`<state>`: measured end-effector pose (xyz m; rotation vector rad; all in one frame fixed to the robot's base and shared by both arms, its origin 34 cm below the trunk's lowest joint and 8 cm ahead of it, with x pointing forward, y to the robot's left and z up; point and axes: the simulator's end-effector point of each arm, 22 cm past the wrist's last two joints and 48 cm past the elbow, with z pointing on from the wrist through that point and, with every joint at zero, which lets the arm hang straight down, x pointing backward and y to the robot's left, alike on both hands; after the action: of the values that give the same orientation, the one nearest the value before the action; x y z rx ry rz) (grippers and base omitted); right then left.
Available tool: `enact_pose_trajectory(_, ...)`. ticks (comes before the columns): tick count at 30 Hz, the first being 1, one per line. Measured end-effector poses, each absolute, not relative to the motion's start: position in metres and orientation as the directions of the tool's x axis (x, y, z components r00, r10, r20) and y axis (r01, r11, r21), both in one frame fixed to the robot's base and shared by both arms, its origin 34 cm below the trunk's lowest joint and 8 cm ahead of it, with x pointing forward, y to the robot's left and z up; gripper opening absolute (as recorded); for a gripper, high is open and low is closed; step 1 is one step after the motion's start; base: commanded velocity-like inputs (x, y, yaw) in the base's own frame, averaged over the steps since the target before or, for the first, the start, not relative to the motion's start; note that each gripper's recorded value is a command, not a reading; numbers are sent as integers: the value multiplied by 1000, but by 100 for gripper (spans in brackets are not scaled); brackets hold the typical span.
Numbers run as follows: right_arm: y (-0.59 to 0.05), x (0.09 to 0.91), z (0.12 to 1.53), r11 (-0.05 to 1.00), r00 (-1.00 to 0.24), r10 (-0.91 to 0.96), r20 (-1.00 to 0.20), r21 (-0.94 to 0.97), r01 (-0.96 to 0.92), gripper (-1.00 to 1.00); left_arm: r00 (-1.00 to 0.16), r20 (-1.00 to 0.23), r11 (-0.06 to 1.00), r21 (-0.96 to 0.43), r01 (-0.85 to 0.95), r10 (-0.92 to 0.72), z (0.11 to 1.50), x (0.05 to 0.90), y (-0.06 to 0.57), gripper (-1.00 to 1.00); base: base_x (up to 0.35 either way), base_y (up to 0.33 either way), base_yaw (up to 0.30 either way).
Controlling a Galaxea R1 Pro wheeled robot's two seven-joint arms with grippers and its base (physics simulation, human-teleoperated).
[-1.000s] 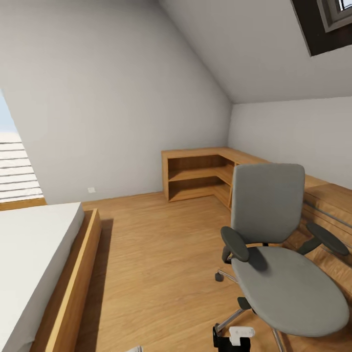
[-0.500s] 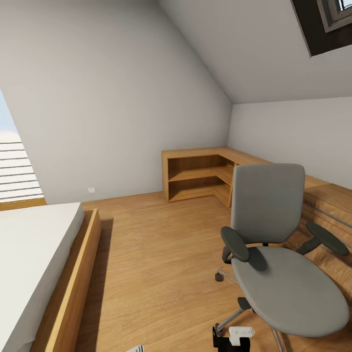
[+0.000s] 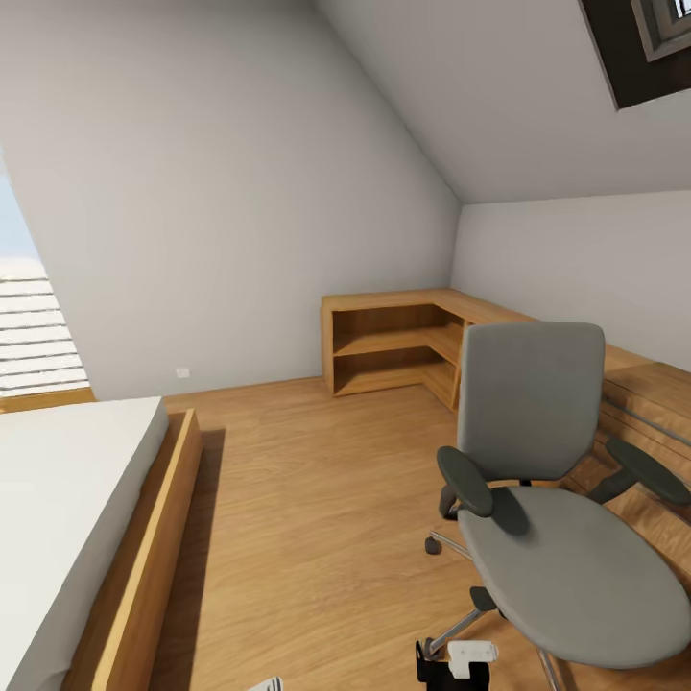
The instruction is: In the bedroom, organize the workspace by keeping the computer under the desk, ensuring the monitor is on the desk, placing the keyboard on the desk next to the monitor, placing the mouse on the desk next to the keyboard, moving the folder from the swivel chair onto the desk next to the mouse, stacking the notebook on top of the folder with the pen on top of the notebook, and positioning the swivel chair next to the desk.
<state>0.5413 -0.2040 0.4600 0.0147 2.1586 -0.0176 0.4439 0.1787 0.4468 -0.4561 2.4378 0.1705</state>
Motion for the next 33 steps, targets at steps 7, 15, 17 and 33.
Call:
enact_pose_trajectory(7, -204, 541, 460, 1000, -555, 3, -832, -7, 17, 100, -732, -620, 931, 8, -364, -281, 447, 444, 179, 100, 261, 0, 275)
enact_pose_trajectory(15, -204, 541, 460, 1000, -555, 4, -832, -7, 17, 100, -732, -621, 932, 9, -363, -280, 447, 444, 179, 100, 45, 0, 277)
enact_pose_trajectory(17, -204, 541, 460, 1000, -555, 4, -832, -7, 17, 100, -732, -621, 932, 9, -363, -279, 447, 444, 179, 100, 7, 0, 277)
enact_pose_trajectory(33, -204, 541, 460, 1000, -555, 4, -832, -7, 17, 100, -732, -622, 933, 9, -361, -277, 447, 444, 178, 100, 139, 0, 190)
